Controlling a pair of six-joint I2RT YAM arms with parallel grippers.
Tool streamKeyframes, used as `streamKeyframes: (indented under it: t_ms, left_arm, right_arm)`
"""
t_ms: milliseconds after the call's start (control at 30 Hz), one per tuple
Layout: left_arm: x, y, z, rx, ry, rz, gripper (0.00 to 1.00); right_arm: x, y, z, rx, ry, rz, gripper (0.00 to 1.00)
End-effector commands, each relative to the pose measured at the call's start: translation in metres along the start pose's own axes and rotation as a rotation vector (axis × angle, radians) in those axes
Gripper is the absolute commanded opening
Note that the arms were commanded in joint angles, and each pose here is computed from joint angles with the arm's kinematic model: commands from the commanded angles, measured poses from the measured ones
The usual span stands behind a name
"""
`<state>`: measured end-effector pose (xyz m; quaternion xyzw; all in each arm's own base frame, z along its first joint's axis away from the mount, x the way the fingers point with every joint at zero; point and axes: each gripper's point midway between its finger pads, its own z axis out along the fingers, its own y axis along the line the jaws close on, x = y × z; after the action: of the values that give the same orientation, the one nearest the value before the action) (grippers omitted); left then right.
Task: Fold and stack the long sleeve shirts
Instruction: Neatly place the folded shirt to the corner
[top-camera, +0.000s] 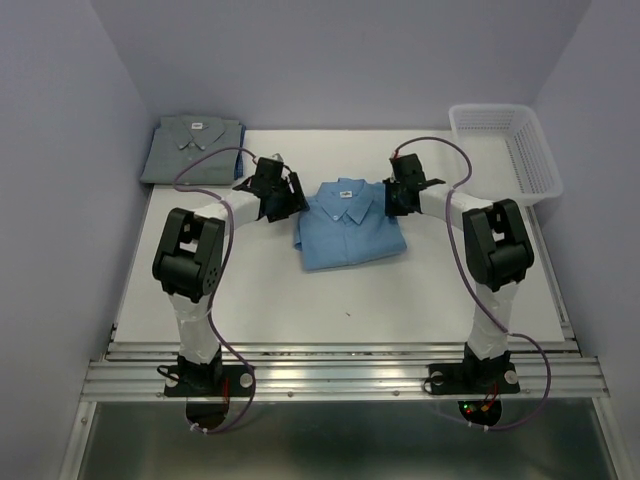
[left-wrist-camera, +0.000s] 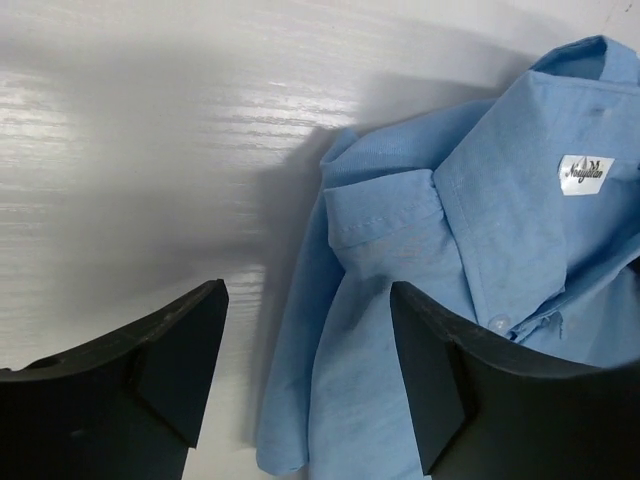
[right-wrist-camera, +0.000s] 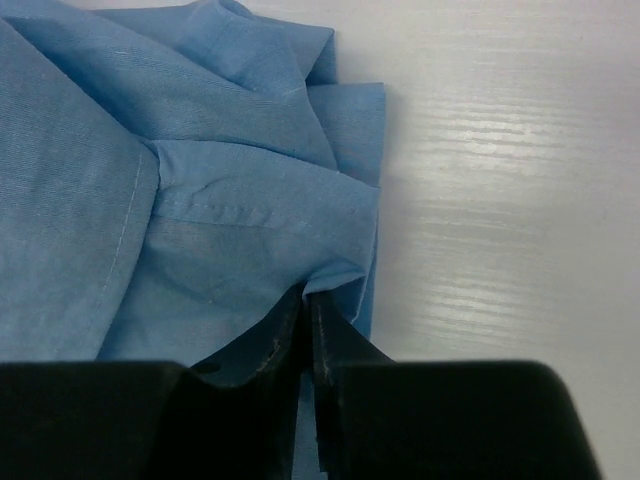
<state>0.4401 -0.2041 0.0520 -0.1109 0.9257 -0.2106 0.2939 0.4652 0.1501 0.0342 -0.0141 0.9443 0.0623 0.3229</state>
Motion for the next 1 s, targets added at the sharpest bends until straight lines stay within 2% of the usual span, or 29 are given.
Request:
streamKeyframes:
  t_ms: [0, 167, 233, 267, 300, 333, 400, 433, 467, 600, 767, 867, 967]
  left_arm:
    - [-0.041, -0.031, -0.035, 0.046, -0.128, 0.067, 0.8]
    - [-0.022, -0.039, -0.048, 0.079, -0.109, 0.108, 0.9]
    - [-0.01, -0.044, -0.049, 0.113, -0.081, 0.124, 0.92]
    - [0.003, -0.04, -0.047, 0.119, -0.054, 0.125, 0.98]
    - [0.003, -0.047, -0.046, 0.15, -0.067, 0.119, 0.99]
    - [0.011, -0.045, -0.043, 0.153, -0.051, 0.113, 0.99]
    - [0.02, -0.04, -0.036, 0.136, -0.025, 0.108, 0.99]
    - [0.024, -0.039, -0.033, 0.135, -0.014, 0.106, 0.99]
    - [0.027, -0.039, -0.031, 0.133, -0.006, 0.108, 0.99]
    - [0.043, -0.049, -0.021, 0.135, 0.026, 0.128, 0.99]
    - [0.053, -0.069, -0.004, 0.143, 0.065, 0.152, 0.99]
    - [0.056, -0.067, 0.009, 0.102, 0.068, 0.143, 0.98]
    - [0.059, -0.064, 0.024, 0.049, 0.083, 0.143, 0.89]
  right_arm:
    - [-0.024, -0.007, -0.003, 0.05, -0.067, 0.036, 0.17]
    - [-0.041, 0.002, -0.03, -0.001, -0.117, 0.029, 0.48]
    - [-0.041, 0.001, -0.041, -0.006, -0.128, 0.036, 0.51]
    - [-0.047, 0.002, -0.055, -0.014, -0.153, 0.046, 0.55]
    - [-0.044, 0.001, -0.061, -0.014, -0.156, 0.058, 0.58]
    - [-0.039, 0.0, -0.072, -0.019, -0.165, 0.074, 0.68]
    - [-0.035, -0.001, -0.082, -0.022, -0.174, 0.089, 0.77]
    - [-0.033, -0.001, -0.089, -0.026, -0.179, 0.098, 0.95]
    - [-0.026, -0.002, -0.092, -0.03, -0.171, 0.099, 1.0]
    - [-0.033, 0.002, -0.135, -0.085, -0.249, 0.121, 1.0]
    - [-0.033, 0.006, -0.169, -0.138, -0.313, 0.125, 1.0]
    - [-0.032, 0.004, -0.185, -0.142, -0.336, 0.124, 1.0]
    - [-0.032, 0.001, -0.199, -0.138, -0.352, 0.118, 1.0]
